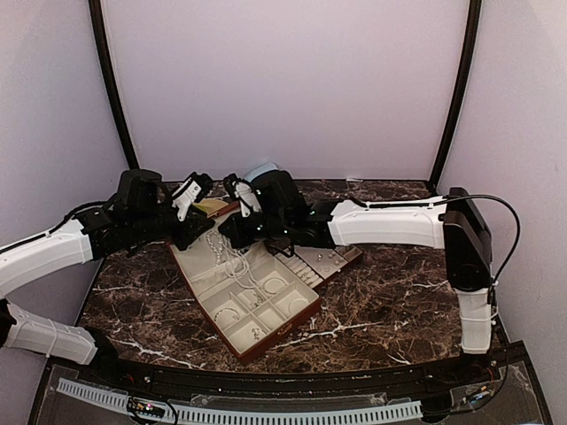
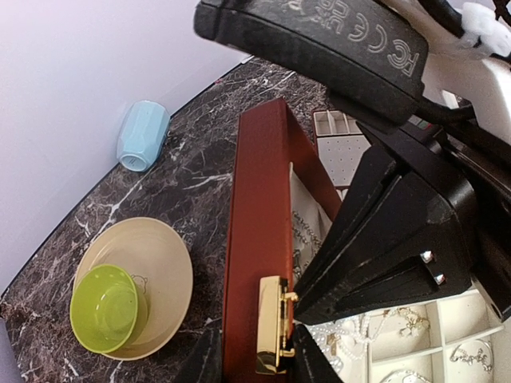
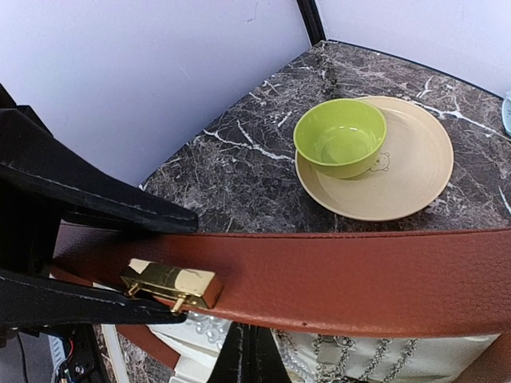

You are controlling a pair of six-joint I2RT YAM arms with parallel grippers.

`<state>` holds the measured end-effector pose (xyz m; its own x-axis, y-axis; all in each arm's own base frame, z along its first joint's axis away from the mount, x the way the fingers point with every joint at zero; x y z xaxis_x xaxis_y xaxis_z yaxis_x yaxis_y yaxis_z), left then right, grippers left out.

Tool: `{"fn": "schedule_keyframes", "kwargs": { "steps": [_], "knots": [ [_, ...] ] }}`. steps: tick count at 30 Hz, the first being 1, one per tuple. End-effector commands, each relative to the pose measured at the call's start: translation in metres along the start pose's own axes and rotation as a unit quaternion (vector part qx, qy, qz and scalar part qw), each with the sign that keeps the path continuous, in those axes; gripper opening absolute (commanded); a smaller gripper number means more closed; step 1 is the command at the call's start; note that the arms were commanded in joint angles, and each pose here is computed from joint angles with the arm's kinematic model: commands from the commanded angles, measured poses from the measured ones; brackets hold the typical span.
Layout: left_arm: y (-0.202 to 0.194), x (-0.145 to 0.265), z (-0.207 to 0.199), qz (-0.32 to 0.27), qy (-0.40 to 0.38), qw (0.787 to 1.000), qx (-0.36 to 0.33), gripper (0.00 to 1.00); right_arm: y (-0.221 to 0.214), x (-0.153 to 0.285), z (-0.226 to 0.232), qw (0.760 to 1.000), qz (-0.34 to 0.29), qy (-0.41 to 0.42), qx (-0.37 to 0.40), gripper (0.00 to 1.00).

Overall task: Organize the mixed jewelry
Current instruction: Adjust the necklace on the necklace hanger.

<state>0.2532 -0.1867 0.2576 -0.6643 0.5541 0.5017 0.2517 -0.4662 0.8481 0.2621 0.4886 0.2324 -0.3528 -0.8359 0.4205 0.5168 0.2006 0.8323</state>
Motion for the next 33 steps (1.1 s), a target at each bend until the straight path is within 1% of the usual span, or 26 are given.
{"fn": "schedule_keyframes", "kwargs": {
  "steps": [1,8,13,15,18,22,23,25,26,29,31,32,33],
  "knots": [
    [-0.018,-0.001,-0.031,0.017,-0.111,0.994,-0.003,0.1,0.007,-0.012,0.001,1.0,-0.017,0.007,-0.008,0.0],
    [-0.017,-0.003,-0.038,0.016,-0.129,0.991,-0.018,0.08,0.012,-0.019,0.003,1.0,-0.019,0.009,-0.018,0.0],
    [-0.016,-0.003,-0.041,0.017,-0.13,0.991,-0.025,0.07,0.006,-0.026,0.0,1.0,0.0,0.003,-0.024,0.0],
    [-0.017,-0.004,-0.04,0.019,-0.121,0.992,-0.025,0.07,0.007,-0.025,0.001,1.0,-0.001,0.004,-0.024,0.0],
    [-0.018,-0.004,-0.031,0.023,-0.077,0.997,-0.02,0.07,0.012,-0.015,0.004,1.0,-0.008,0.008,-0.02,0.0],
    [-0.016,-0.002,-0.021,0.024,-0.032,0.999,-0.013,0.07,0.022,0.012,0.012,1.0,-0.02,0.022,-0.003,0.01],
    [-0.016,-0.002,-0.02,0.027,-0.029,0.999,-0.011,0.08,0.022,0.02,0.014,0.999,-0.021,0.026,0.001,0.06],
    [-0.016,-0.003,-0.019,0.032,-0.024,0.999,-0.008,0.1,0.018,0.036,0.016,0.999,-0.017,0.034,0.006,0.2],
    [-0.015,-0.003,-0.018,0.031,-0.023,0.999,-0.005,0.1,0.018,0.044,0.018,0.999,-0.025,0.041,0.01,0.28],
    [-0.013,-0.004,-0.016,0.027,-0.019,0.999,0.0,0.11,0.0,0.064,0.016,0.999,-0.018,0.046,0.013,0.48],
    [-0.011,-0.003,-0.016,0.021,-0.02,1.0,0.002,0.11,-0.014,0.072,0.01,0.999,-0.013,0.035,0.014,0.59],
    [-0.011,-0.002,-0.016,0.019,-0.022,1.0,0.004,0.11,-0.025,0.071,0.004,1.0,-0.007,0.022,0.01,0.63],
    [-0.011,-0.002,-0.015,0.015,-0.023,1.0,0.005,0.12,-0.034,0.07,-0.002,1.0,0.0,0.009,0.007,0.7]
  ]
}}
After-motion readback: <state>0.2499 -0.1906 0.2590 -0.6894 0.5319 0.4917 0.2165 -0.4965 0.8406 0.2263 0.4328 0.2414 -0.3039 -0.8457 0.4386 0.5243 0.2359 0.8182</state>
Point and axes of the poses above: each gripper's point midway between its finger pads, its own x axis back along the fingers, its own z axis along the line the jaws close on, y = z × x, the point moved 7 cm from there along x, back along the fingers, and after that the axes turned 1 degree about x, right-handed, at the moved point
